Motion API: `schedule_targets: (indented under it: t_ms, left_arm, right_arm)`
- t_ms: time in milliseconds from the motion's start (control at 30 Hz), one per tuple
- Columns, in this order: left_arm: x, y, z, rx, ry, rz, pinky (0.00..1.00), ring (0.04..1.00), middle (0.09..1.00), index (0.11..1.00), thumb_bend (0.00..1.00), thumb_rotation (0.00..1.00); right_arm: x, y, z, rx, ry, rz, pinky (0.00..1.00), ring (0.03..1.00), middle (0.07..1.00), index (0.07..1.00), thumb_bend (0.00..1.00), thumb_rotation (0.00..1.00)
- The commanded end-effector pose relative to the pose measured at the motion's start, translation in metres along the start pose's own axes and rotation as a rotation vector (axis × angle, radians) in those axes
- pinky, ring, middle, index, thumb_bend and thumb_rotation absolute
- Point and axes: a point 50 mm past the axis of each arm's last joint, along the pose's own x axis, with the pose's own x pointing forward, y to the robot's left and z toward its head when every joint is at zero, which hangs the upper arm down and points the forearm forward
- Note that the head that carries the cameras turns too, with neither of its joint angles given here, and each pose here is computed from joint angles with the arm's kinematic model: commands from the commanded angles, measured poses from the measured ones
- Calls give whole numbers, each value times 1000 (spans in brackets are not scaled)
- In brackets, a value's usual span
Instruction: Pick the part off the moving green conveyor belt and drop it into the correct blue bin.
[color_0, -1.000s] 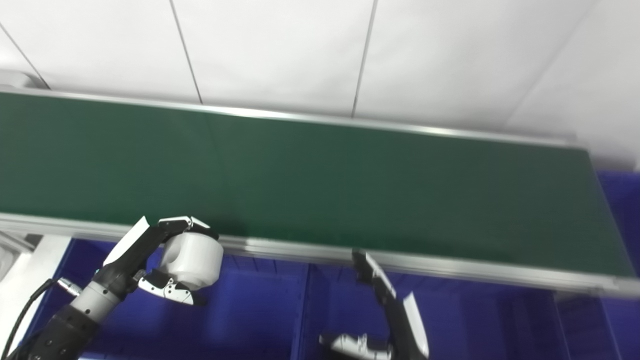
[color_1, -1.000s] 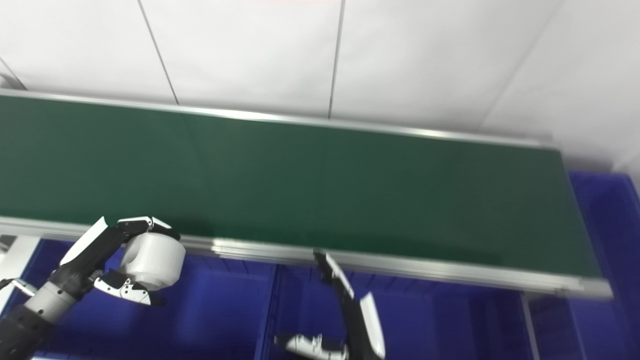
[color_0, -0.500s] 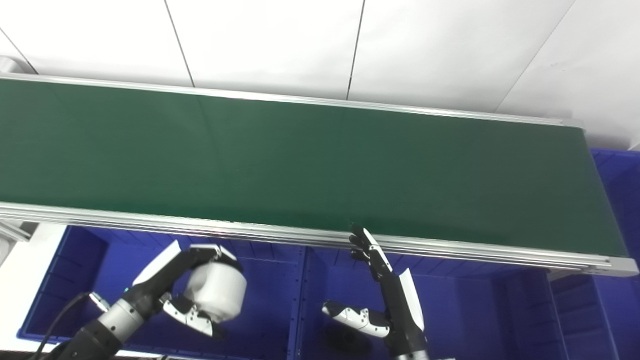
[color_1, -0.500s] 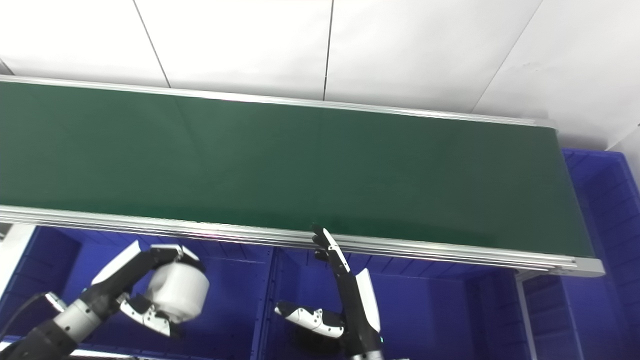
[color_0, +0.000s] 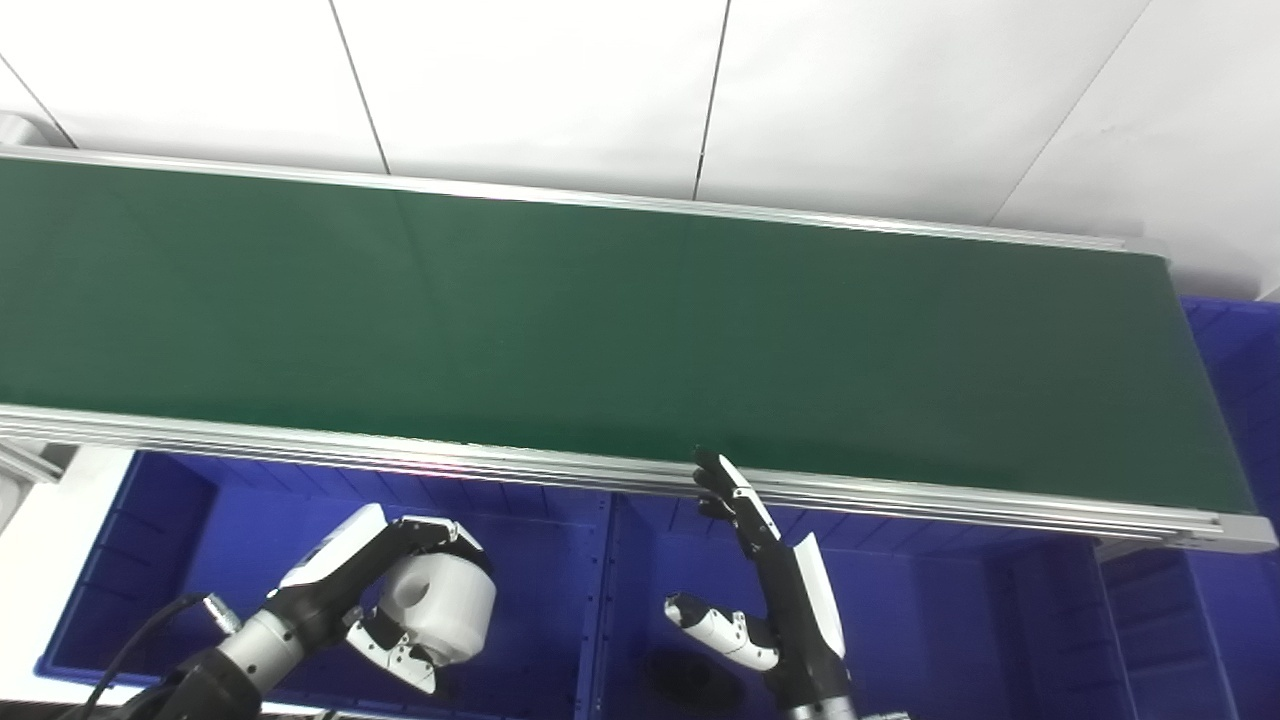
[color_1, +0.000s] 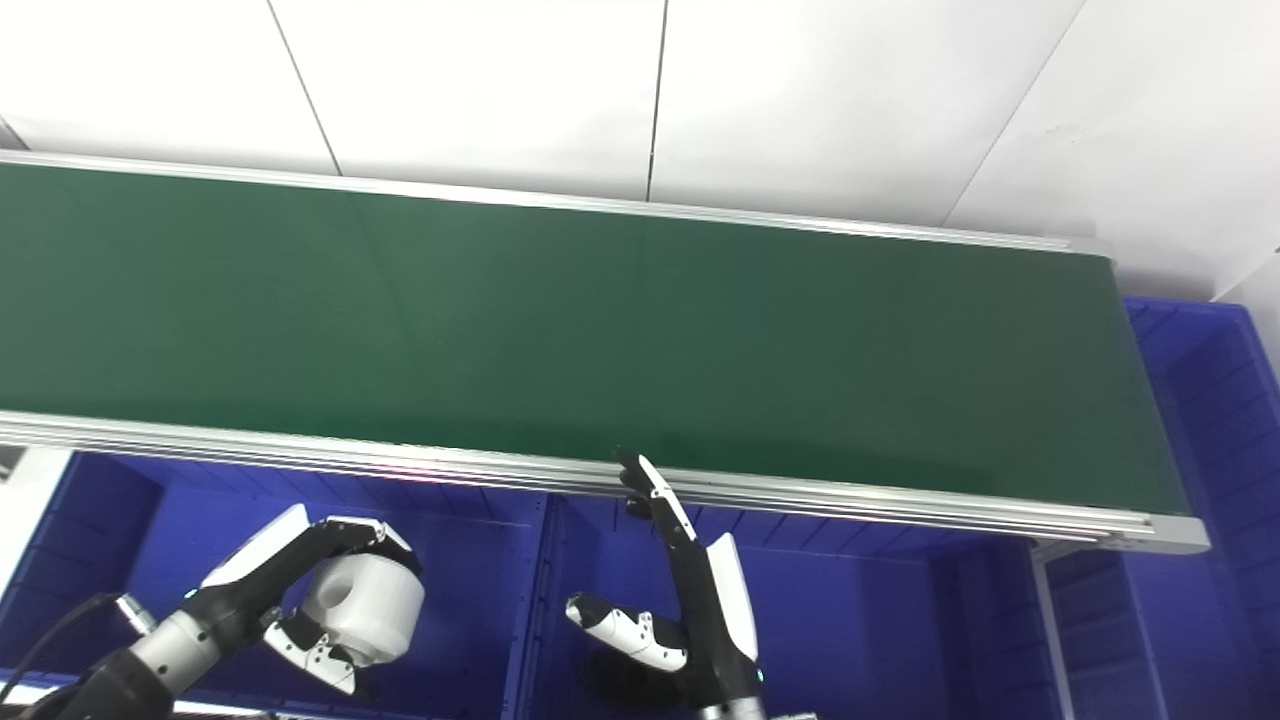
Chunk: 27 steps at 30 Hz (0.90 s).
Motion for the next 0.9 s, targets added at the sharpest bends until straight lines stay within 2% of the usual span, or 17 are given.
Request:
schedule_targets:
  t_ms: [0, 67, 100, 133, 200, 233, 267, 333, 400, 467, 567, 700, 867]
  left_arm:
    - [-2, 7, 5, 10, 8, 42, 539, 618, 673, 663, 584, 204]
    - [-3, 7, 7, 16, 36, 42, 532, 621, 696, 760, 629, 294]
    - [-3, 7, 9, 20, 46, 40, 542, 646, 738, 832, 669, 389]
    - [-3, 8, 10, 28, 59, 35, 545, 655, 753, 856, 682, 422]
    - [-5, 9, 13, 42, 78, 23, 674, 779, 851, 903, 758, 552]
    - [-6, 10, 14, 46, 86, 9, 706, 807, 873, 917, 771, 593]
    - [-6, 11, 15, 41, 90, -15, 779, 862, 913, 947, 823, 683]
    - [-7, 12, 15, 8, 67, -52, 860, 914, 946, 977, 912, 819]
    - [-8, 12, 15, -62, 0, -63, 883, 928, 955, 980, 934, 874]
    - [-8, 10, 16, -153, -101, -38, 875, 925, 959, 975, 930, 919]
    - [-5, 6, 22, -275, -208, -11, 871, 922, 959, 968, 895, 912]
    - [-2, 4, 31, -354, -282, -12, 910, 946, 974, 982, 881, 927]
    - [-1, -1, 38, -412, -311, 22, 959, 982, 997, 995, 877, 980]
  right_arm:
    - [2, 2, 11, 18, -31, -12, 802, 887, 915, 912, 944, 796]
    - [0, 3, 12, 20, -30, -10, 797, 887, 915, 911, 946, 797]
    - [0, 3, 12, 21, -32, -9, 802, 885, 913, 911, 942, 796]
    - [-1, 3, 12, 20, -32, -10, 803, 885, 912, 911, 941, 796]
    - [-2, 4, 13, 18, -31, -10, 797, 879, 908, 908, 934, 793]
    - [-3, 5, 13, 18, -29, -10, 796, 879, 908, 908, 935, 794]
    - [-3, 5, 13, 18, -27, -10, 796, 880, 909, 908, 930, 789]
    - [-4, 5, 13, 17, -24, -13, 789, 878, 907, 908, 927, 785]
    - [-5, 4, 13, 20, -23, -17, 788, 876, 905, 907, 928, 786]
    - [-6, 3, 11, 14, -21, -18, 790, 871, 902, 907, 929, 801]
    - [-8, 1, 11, 12, -14, -18, 791, 869, 901, 906, 926, 819]
    - [-12, -2, 9, 14, -11, -20, 797, 874, 905, 905, 902, 852]
    - [-18, -6, 7, 13, 13, -18, 822, 882, 910, 910, 875, 917]
